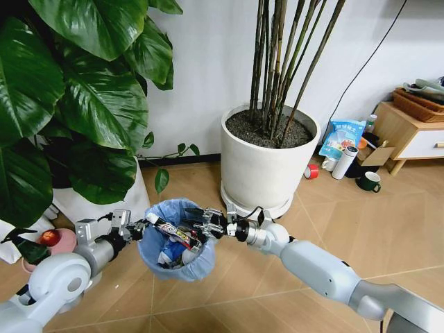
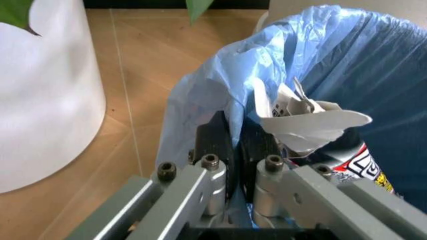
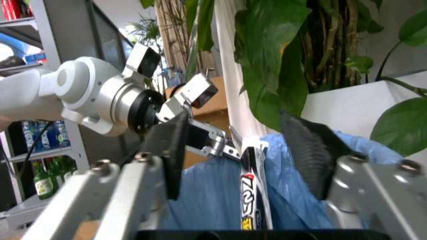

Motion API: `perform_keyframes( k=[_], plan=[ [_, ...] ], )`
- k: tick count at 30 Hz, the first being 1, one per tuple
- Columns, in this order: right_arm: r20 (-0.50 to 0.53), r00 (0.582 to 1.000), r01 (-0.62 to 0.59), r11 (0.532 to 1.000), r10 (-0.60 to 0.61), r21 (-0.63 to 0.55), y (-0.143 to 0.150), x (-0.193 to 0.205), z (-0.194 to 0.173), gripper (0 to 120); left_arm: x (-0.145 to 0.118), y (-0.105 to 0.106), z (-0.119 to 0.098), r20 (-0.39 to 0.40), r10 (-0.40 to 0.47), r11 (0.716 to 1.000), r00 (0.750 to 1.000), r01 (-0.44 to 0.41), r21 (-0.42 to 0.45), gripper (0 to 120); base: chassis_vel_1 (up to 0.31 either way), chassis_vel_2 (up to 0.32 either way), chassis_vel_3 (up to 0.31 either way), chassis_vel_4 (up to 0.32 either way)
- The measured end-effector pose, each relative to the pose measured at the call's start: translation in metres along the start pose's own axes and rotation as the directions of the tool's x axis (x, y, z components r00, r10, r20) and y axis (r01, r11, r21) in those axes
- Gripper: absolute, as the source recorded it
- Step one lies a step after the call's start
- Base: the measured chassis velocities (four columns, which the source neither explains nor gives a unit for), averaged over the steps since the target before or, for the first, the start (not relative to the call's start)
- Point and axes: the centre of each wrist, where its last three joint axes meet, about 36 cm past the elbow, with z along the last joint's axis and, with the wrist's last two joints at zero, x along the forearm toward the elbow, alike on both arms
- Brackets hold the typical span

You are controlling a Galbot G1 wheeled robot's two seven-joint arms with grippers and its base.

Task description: Pick up the trash bin and place the garbage on the floor into it.

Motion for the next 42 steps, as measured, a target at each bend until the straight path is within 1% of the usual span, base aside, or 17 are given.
perform_keyframes(
  k=[4, 7, 8, 12, 13, 15, 16, 19, 20, 23, 26, 27, 29, 30, 32, 36, 42],
  plan=[
    [0.012, 0.998, -0.066, 0.998, 0.066, 0.022, 0.001, 0.015, -0.007, 69, 0.002, 0.002, 0.000, 0.001, -0.016, 1.000, 1.000, 0.016, 0.004, 0, 0.000, 0.000, 0.000, 0.000],
    [0.042, 0.944, -0.328, 0.943, 0.326, 0.060, 0.013, 0.054, -0.010, 84, 0.005, 0.009, 0.006, 0.002, -0.052, 0.998, 0.999, 0.052, 0.023, 0, 0.000, 0.000, 0.000, 0.000],
    [0.042, 0.944, -0.328, 0.943, 0.326, 0.060, 0.013, 0.054, -0.010, 84, 0.005, 0.009, 0.006, 0.002, -0.052, 0.998, 0.999, 0.052, 0.023, 0, 0.000, 0.000, 0.000, 0.000],
    [0.054, 0.755, -0.653, 0.741, 0.654, 0.155, 0.052, 0.118, 0.007, 98, 0.011, 0.017, 0.011, 0.023, -0.093, 0.994, 0.995, 0.091, 0.055, 0, 0.000, 0.000, 0.000, 0.000],
    [0.054, 0.755, -0.653, 0.741, 0.654, 0.155, 0.052, 0.118, 0.007, 98, 0.011, 0.017, 0.011, 0.023, -0.093, 0.994, 0.995, 0.091, 0.055, 0, 0.000, 0.000, 0.000, 0.000],
    [0.049, 0.644, -0.754, 0.624, 0.763, 0.205, 0.076, 0.155, 0.015, 100, 0.013, 0.021, 0.014, 0.036, -0.114, 0.991, 0.993, 0.112, 0.069, 0, 0.000, 0.000, 0.000, 0.000],
    [0.049, 0.644, -0.754, 0.624, 0.763, 0.205, 0.076, 0.155, 0.015, 100, 0.013, 0.021, 0.014, 0.036, -0.114, 0.991, 0.993, 0.112, 0.069, 0, 0.000, 0.000, 0.000, 0.000],
    [0.086, 0.530, -0.833, 0.498, 0.844, 0.241, 0.098, 0.188, 0.008, 100, 0.012, 0.029, 0.016, 0.059, -0.146, 0.986, 0.988, 0.140, 0.088, 0, 0.000, 0.000, 0.000, 0.000],
    [0.086, 0.530, -0.833, 0.498, 0.844, 0.241, 0.098, 0.188, 0.008, 100, 0.012, 0.029, 0.016, 0.059, -0.146, 0.986, 0.988, 0.140, 0.088, 0, 0.000, 0.000, 0.000, 0.000],
    [0.131, 0.403, -0.896, 0.362, 0.906, 0.256, 0.132, 0.225, 0.002, 100, 0.009, 0.034, 0.019, 0.072, -0.164, 0.984, 0.984, 0.157, 0.088, 0, 0.000, 0.000, 0.000, 0.000],
    [0.144, 0.364, -0.911, 0.319, 0.920, 0.261, 0.145, 0.237, 0.002, 100, 0.008, 0.035, 0.021, 0.075, -0.168, 0.983, 0.983, 0.162, 0.089, 0, 0.000, 0.000, 0.000, 0.000],
    [0.167, 0.295, -0.932, 0.244, 0.941, 0.269, 0.170, 0.255, 0.004, 100, 0.007, 0.038, 0.026, 0.081, -0.183, 0.980, 0.980, 0.175, 0.093, 0, 0.000, 0.000, 0.000, 0.000],
    [0.181, 0.274, -0.937, 0.219, 0.945, 0.273, 0.178, 0.259, 0.004, 100, 0.006, 0.038, 0.029, 0.084, -0.184, 0.980, 0.979, 0.176, 0.094, 0, 0.000, 0.000, 0.000, 0.000],
    [0.205, 0.229, -0.946, 0.168, 0.951, 0.279, 0.194, 0.269, 0.004, 100, 0.004, 0.040, 0.033, 0.083, -0.190, 0.979, 0.978, 0.182, 0.094, 0, 0.000, 0.000, 0.000, 0.000],
    [0.230, 0.184, -0.953, 0.116, 0.956, 0.279, 0.211, 0.277, 0.007, 100, 0.002, 0.040, 0.041, 0.082, -0.193, 0.978, 0.978, 0.185, 0.097, 0, 0.000, 0.000, 0.000, 0.000],
    [0.275, 0.145, -0.960, 0.068, 0.950, 0.271, 0.231, 0.278, 0.007, 100, 0.005, 0.042, 0.046, 0.102, -0.213, 0.974, 0.972, 0.203, 0.097, 0, 0.000, 0.000, 0.000, 0.000],
    [0.308, 0.160, -0.959, 0.074, 0.938, 0.274, 0.240, 0.269, -0.002, 100, 0.013, 0.045, 0.052, 0.122, -0.250, 0.966, 0.960, 0.239, 0.099, 0, 0.000, 0.000, 0.000, 0.000]
  ],
)
